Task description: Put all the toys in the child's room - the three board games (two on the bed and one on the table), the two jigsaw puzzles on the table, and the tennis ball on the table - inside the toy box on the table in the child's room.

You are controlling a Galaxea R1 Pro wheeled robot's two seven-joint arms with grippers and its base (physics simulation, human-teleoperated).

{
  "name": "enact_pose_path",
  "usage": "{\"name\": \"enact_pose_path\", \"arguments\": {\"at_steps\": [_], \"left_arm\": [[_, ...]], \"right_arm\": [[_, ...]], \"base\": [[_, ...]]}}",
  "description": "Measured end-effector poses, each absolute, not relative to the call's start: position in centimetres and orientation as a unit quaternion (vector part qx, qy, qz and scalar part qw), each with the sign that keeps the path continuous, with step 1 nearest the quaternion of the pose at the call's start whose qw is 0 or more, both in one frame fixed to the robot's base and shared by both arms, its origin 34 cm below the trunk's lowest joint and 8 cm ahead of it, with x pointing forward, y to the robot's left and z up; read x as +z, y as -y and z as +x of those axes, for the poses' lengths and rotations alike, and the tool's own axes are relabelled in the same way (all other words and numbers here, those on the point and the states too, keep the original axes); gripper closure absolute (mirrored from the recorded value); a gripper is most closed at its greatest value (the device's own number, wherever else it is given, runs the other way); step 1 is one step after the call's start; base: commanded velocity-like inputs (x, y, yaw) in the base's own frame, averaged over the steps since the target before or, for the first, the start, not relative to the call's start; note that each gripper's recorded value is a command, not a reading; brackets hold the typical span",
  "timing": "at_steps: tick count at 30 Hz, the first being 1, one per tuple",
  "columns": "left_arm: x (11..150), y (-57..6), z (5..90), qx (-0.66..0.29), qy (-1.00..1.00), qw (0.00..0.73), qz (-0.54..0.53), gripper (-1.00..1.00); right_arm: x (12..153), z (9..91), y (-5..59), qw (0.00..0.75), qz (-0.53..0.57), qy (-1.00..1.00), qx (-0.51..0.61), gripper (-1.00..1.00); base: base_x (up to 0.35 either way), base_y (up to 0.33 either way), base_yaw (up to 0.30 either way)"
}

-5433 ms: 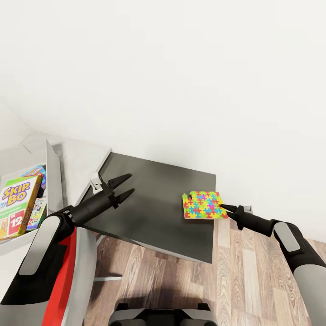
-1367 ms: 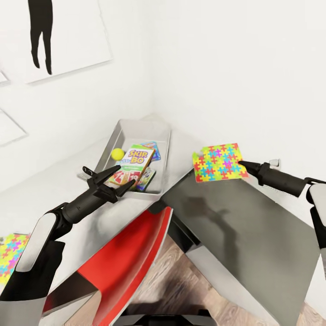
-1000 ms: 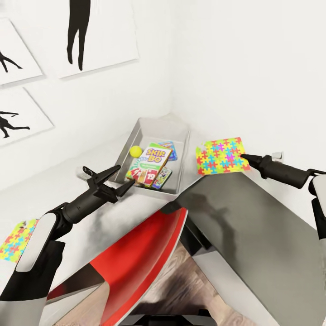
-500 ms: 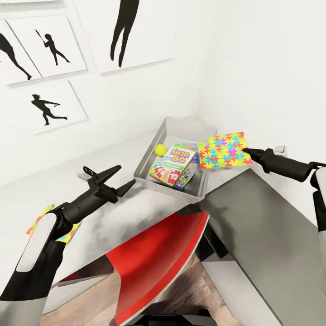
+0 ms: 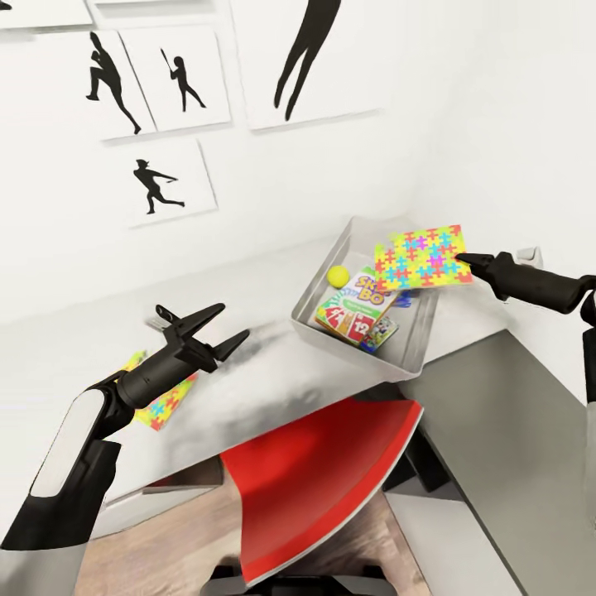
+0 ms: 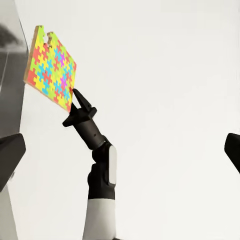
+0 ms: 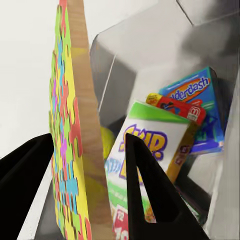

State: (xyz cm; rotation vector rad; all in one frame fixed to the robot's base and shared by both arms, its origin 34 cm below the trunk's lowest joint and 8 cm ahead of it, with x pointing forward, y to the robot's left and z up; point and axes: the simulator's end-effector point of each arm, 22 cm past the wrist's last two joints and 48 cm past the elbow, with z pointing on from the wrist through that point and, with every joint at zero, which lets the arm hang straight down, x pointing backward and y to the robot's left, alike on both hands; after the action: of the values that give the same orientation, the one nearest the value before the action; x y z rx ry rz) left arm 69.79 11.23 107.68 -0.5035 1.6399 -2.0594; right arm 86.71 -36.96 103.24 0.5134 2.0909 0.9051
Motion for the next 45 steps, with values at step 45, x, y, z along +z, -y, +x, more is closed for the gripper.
{"name": "enact_pose_path", "arguments": {"at_steps": [45], "left_arm": [[107.3, -11.1, 69.8, -0.743, -0.602, 0.228, -0.183, -1.0]], "right_arm": [[100.8, 88.7, 41.8, 0.41, 0.341, -0.806, 0.256, 1.0]], "base": [[0.0, 0.0, 0.055]]}}
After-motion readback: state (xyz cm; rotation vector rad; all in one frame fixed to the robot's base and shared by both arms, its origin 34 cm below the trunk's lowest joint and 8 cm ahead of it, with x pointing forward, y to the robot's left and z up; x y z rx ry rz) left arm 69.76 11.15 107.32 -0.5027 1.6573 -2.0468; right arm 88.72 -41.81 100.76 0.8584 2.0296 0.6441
